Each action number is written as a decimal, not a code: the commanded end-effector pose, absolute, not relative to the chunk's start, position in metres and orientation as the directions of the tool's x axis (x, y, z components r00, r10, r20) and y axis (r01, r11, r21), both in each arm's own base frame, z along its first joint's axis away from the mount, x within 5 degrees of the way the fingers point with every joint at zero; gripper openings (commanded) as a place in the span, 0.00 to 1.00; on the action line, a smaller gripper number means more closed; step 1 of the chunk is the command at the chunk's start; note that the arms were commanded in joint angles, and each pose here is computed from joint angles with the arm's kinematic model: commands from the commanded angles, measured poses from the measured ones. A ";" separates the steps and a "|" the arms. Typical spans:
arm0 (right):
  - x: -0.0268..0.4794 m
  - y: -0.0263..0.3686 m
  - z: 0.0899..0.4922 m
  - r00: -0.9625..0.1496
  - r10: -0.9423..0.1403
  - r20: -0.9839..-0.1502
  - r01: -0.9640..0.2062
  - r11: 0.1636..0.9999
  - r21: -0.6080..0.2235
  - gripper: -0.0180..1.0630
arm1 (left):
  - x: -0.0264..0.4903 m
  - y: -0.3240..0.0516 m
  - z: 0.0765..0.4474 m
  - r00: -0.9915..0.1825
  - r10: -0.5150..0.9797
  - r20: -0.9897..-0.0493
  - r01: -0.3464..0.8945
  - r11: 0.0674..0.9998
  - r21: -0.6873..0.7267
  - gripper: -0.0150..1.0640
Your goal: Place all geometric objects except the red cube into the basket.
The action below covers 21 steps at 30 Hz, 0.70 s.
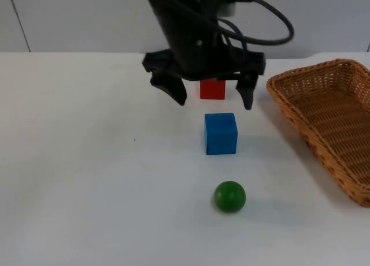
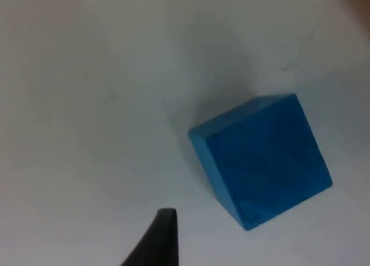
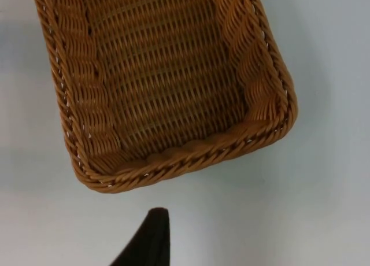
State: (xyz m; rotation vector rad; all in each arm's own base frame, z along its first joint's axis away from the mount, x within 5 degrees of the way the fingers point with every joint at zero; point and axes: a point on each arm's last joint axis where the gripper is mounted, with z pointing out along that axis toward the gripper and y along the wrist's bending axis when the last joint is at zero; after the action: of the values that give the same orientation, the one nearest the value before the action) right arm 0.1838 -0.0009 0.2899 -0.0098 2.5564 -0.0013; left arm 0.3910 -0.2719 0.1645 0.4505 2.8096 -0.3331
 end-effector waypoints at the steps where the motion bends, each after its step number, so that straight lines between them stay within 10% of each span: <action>1: 0.185 -0.002 0.292 -0.822 -0.010 -0.569 -0.004 1.000 -0.011 0.99 | 0.396 -0.282 0.159 -0.919 0.262 -0.294 0.316 0.936 -0.156 0.99; 21: 0.187 -0.002 0.293 -0.810 -0.010 -0.587 -0.004 1.000 -0.011 0.99 | 0.410 -0.298 0.084 -0.961 0.185 -0.204 0.208 0.973 -0.099 0.99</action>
State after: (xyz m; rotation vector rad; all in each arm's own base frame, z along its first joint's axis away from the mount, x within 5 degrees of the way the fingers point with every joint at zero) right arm 0.1850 -0.0009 0.2907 -0.0097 2.5405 -0.0016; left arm 0.4091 -0.2952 0.0840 0.3026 2.9496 -0.1802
